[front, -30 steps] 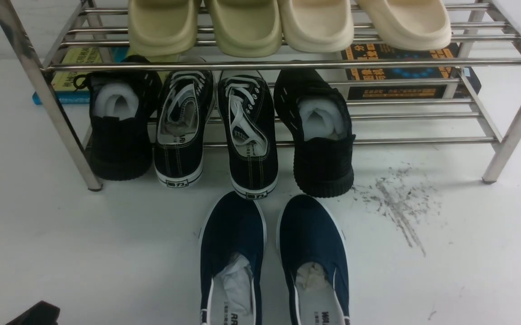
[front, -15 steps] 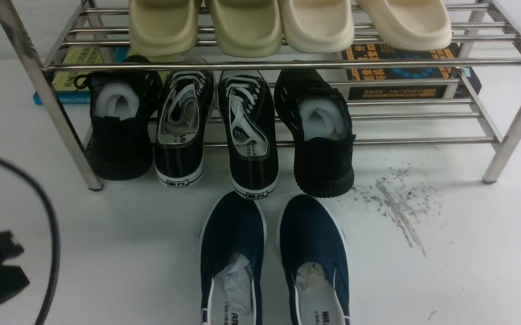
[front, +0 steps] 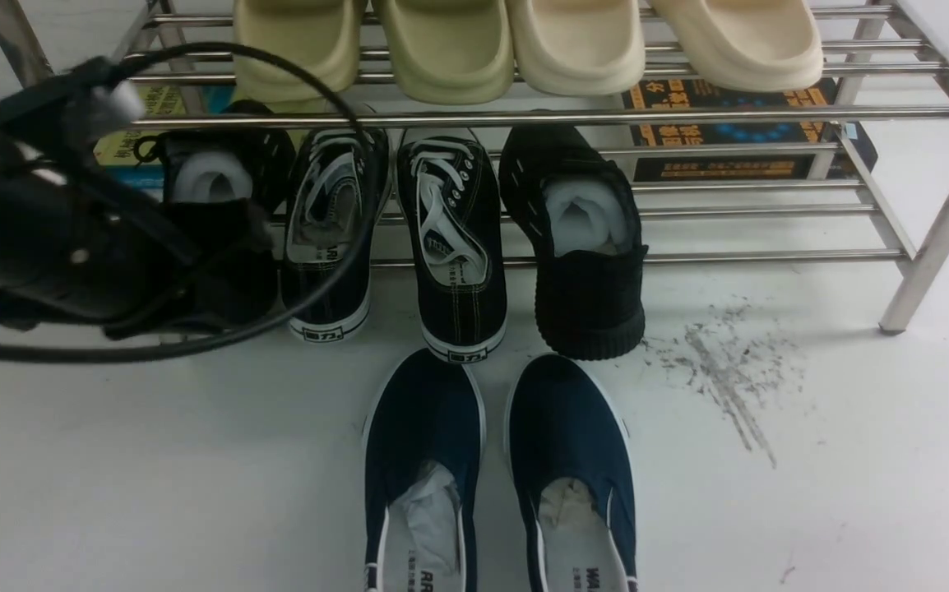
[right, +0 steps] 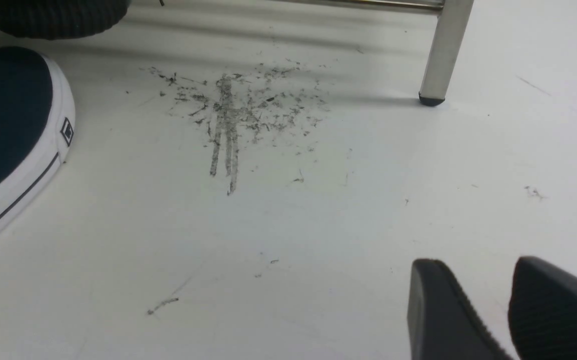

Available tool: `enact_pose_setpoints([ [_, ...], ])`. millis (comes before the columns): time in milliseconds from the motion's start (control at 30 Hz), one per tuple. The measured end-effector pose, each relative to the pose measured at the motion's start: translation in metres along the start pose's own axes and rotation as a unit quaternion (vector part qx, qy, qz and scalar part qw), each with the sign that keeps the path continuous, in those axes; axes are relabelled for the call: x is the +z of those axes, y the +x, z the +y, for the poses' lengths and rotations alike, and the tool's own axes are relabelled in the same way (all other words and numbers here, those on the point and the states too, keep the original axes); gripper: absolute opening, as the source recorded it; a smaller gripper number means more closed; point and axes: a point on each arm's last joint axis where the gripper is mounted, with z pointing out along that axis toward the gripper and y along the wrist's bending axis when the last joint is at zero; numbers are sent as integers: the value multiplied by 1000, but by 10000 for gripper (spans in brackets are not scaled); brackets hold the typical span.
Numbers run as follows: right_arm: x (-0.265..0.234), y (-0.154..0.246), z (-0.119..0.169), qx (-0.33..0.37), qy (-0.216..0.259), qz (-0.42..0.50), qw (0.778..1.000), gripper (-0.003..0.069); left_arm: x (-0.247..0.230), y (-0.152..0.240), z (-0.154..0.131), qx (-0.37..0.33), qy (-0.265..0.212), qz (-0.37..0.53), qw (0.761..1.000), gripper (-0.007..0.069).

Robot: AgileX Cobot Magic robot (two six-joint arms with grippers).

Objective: Take the shoes off the shelf with your hand on the white table.
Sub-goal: 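Grasp the leftmost shoe on the bottom shelf of the shoe rack with the left gripper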

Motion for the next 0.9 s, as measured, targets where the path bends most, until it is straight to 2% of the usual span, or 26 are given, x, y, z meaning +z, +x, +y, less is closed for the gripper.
enact_pose_setpoints([
  [100, 0, 0, 0, 0, 0, 0, 1000, 237, 18, -9, -14, 10, -11, -1, 1000, 154],
  [167, 0, 0, 0, 0, 0, 0, 1000, 237, 31, -20, -25, 9, -20, -17, 1000, 229],
  [200, 0, 0, 0, 0, 0, 0, 1000, 237, 39, -25, -27, 12, -29, -27, 999, 270],
  [267, 0, 0, 0, 0, 0, 0, 1000, 237, 45, -31, -30, 15, -33, -38, 999, 303],
  [300, 0, 0, 0, 0, 0, 0, 1000, 237, 51, -39, -32, 26, -40, -57, 997, 355],
  [367, 0, 0, 0, 0, 0, 0, 1000, 237, 58, -46, -32, 38, -46, -73, 996, 394],
  [633, 0, 0, 0, 0, 0, 0, 1000, 237, 86, -56, -30, 92, -68, -106, 988, 421],
  [900, 0, 0, 0, 0, 0, 0, 1000, 237, 111, -55, -26, 114, -84, -93, 986, 421],
])
